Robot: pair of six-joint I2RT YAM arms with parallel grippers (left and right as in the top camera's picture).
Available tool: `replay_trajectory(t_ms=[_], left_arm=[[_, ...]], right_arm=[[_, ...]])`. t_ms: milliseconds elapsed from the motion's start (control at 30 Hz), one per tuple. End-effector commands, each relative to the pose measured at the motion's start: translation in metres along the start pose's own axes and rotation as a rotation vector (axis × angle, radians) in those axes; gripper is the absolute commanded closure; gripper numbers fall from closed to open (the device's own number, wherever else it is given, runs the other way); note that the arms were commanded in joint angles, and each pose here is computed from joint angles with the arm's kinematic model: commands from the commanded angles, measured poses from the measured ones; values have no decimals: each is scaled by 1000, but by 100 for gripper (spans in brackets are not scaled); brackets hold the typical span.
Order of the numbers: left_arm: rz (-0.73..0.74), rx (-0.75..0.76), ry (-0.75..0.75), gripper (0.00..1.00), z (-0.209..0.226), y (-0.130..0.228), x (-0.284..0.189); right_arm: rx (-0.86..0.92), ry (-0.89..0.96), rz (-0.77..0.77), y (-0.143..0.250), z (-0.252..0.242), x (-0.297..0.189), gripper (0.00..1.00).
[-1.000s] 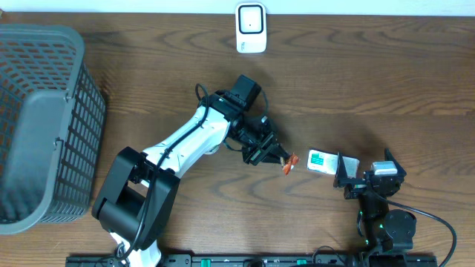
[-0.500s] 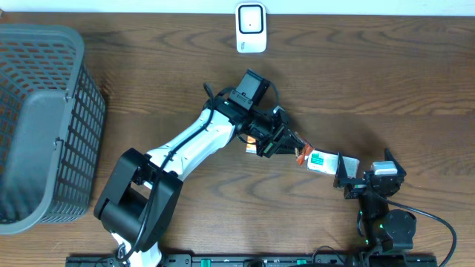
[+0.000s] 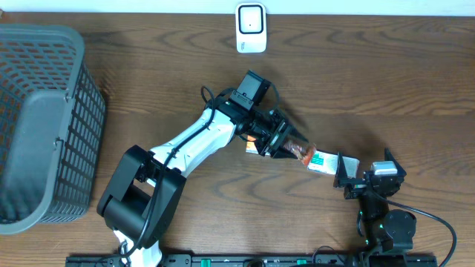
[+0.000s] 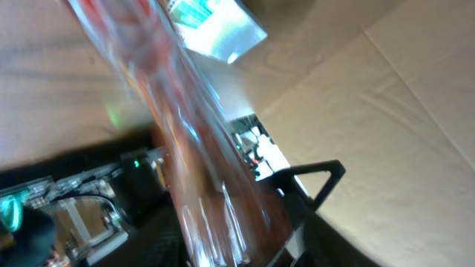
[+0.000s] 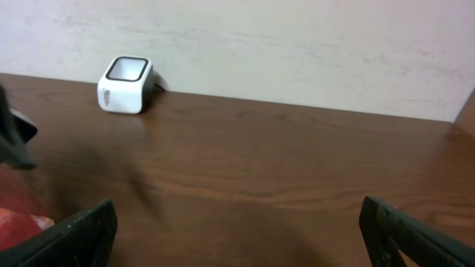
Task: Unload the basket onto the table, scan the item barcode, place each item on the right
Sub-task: 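Lower the TOP bar onto the table and open the left gripper, then withdraw the left arm back to the basket side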
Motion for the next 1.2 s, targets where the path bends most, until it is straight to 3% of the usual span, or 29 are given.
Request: replay_trajectory(t_ms=[0,167,333,467,667,833,1033,1167], left_arm=[[-107,67,-9,26,3,-22,-2],[-144,213,-22,17,3,-26,-3],[-181,475,-35,17,-4,-15,-7],[-363,645,-123,17,-5,-10,-26],[-871,896,-381,16,-6,10,-104],[-1377,1077,-537,1,-20,65,-201],[-2023,957,-349,2,-47,148,-338],[-2235,960,-330,2,-60,178,-391]], right_arm=[[12,2,2,1,0,0,1],[12,2,2,1,0,0,1],[12,2,2,1,0,0,1],[12,2,2,1,0,0,1],[12,2,2,1,0,0,1],[12,2,1,1,0,0,1],[12,2,2,1,0,0,1],[12,2,1,1,0,0,1]])
Point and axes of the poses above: each gripper's point midway between its finger pads, its own x axis out along the fingers, its own z axis along the line the jaws close on, y = z × x, the point moved 2 cm from there along -x, back along the fingers, and after that the axes turned 1 degree about -x, right-handed, at the moved point
